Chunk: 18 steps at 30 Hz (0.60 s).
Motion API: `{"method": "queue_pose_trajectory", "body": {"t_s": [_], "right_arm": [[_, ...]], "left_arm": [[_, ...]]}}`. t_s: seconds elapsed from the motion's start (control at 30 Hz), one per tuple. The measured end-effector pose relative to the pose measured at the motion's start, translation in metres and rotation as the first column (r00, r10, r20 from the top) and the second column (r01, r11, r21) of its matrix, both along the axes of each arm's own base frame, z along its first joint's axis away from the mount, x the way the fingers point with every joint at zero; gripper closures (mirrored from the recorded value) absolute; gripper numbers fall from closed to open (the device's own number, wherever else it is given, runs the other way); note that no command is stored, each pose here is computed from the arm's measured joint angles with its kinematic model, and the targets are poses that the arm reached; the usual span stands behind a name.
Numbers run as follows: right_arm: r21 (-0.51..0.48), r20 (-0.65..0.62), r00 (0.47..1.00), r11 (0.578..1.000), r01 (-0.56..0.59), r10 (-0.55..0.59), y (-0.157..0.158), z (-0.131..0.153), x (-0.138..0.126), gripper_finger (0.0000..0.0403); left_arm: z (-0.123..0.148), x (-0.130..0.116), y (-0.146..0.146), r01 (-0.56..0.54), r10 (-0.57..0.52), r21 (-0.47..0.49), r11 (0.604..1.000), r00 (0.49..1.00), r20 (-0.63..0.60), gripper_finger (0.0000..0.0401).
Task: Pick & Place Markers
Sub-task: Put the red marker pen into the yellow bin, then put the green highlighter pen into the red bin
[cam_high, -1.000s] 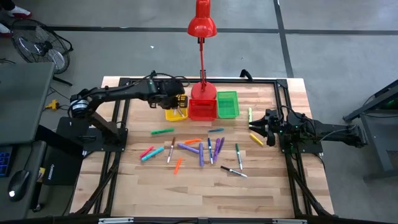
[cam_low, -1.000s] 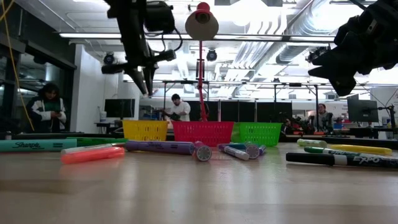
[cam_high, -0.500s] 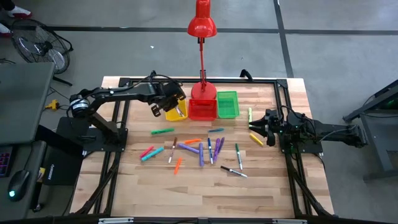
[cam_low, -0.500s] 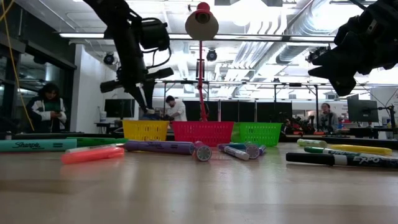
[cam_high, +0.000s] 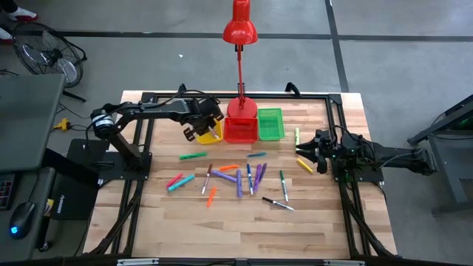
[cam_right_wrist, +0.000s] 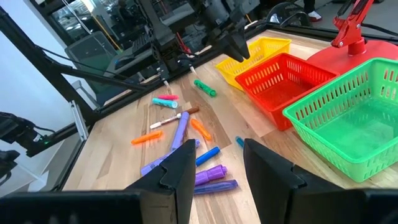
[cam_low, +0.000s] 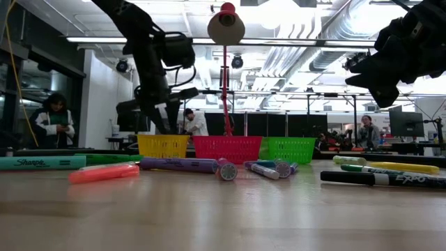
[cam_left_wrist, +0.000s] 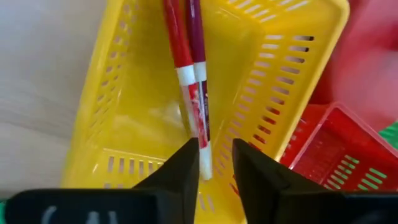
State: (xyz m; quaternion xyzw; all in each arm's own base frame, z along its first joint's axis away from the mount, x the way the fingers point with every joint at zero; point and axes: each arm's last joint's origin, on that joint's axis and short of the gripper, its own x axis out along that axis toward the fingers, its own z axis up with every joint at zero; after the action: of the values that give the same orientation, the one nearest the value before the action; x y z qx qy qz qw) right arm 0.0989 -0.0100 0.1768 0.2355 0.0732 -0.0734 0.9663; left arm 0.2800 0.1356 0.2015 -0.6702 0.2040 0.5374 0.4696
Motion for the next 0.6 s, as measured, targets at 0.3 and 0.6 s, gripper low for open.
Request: {"method": "queue_pose_trajectory", "body": {"t_s": [0.3,0.6], "right_arm": [[0.000,0.000,1.000,1.000,-0.001,0.001,0.0000,0.0000,0.0000,0.0279],[0.000,0.000,1.000,1.000,0.000,0.000,0.0000,0.0000,0.0000,0.0279]], "left_arm": [[0.0001,-0.0004,0.0009,-0.003,0.004,0.032,0.999,1.000,-0.016,0.0270],[0.0079,-0.0002,-0.0027,0.265,-0.258,0.138,0.954,0.964,-0.072,0.0270]]}}
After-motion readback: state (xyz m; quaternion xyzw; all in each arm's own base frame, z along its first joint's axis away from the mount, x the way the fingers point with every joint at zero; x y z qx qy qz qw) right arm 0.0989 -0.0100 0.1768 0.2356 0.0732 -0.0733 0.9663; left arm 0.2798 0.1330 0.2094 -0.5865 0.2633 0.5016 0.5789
